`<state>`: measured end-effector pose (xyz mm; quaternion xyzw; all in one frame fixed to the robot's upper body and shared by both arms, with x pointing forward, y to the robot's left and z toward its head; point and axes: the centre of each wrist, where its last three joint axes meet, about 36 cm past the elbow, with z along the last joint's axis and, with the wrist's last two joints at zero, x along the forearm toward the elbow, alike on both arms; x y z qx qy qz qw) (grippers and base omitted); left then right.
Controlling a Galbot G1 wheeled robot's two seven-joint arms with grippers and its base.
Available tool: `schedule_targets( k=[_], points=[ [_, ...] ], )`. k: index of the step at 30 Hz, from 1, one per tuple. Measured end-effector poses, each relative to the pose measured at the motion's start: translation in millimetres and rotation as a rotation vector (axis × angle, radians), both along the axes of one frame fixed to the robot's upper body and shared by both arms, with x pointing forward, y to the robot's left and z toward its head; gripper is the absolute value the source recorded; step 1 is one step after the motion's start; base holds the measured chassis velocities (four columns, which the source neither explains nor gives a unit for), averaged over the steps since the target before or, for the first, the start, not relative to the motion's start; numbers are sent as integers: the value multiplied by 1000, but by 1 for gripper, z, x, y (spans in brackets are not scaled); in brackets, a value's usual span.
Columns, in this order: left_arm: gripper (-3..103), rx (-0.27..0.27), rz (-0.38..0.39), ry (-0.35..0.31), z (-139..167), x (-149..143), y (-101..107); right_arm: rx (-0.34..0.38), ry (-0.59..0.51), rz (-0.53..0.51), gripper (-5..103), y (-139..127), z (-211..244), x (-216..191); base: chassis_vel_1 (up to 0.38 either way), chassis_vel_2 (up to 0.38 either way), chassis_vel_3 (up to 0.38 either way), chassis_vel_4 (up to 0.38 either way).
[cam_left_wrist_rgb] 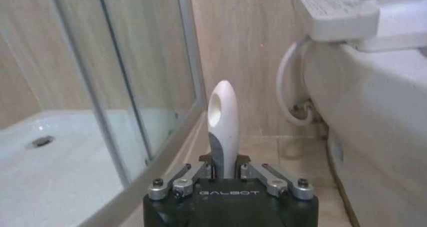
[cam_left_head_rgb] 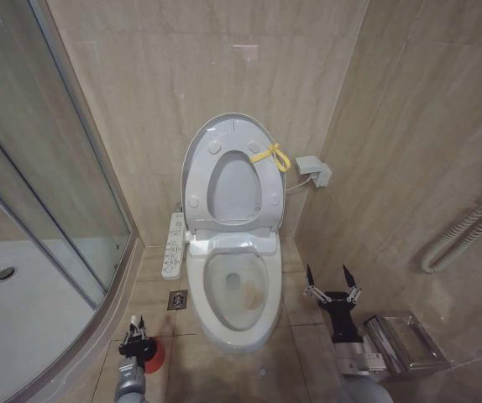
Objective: Open the toilet lid, clean the toilet bowl with a toilet brush, close the toilet lid, and flush.
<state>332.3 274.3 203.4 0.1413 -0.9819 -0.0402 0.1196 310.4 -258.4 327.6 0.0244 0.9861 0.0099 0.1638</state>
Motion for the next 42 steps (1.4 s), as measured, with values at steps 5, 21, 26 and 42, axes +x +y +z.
schedule_targets(
  k=[5, 21, 26, 42],
  points=[
    [19, -10, 2, -45, 18, -7, 3, 0, 0, 0, 100, 3, -1, 0, 0, 0, 0, 0],
    [19, -60, 51, -184, 144, -22, -28, -7, 7, -6, 100, 3, -5, 0, 0, 0, 0, 0],
    [19, -81, 61, -204, 184, -35, -31, -12, 14, -5, 100, 3, -9, 1, 0, 0, 0, 0],
    [19, -208, -156, -400, 320, -87, -70, -27, 20, 3, 100, 0, -10, 2, 0, 0, 0, 0]
  ],
)
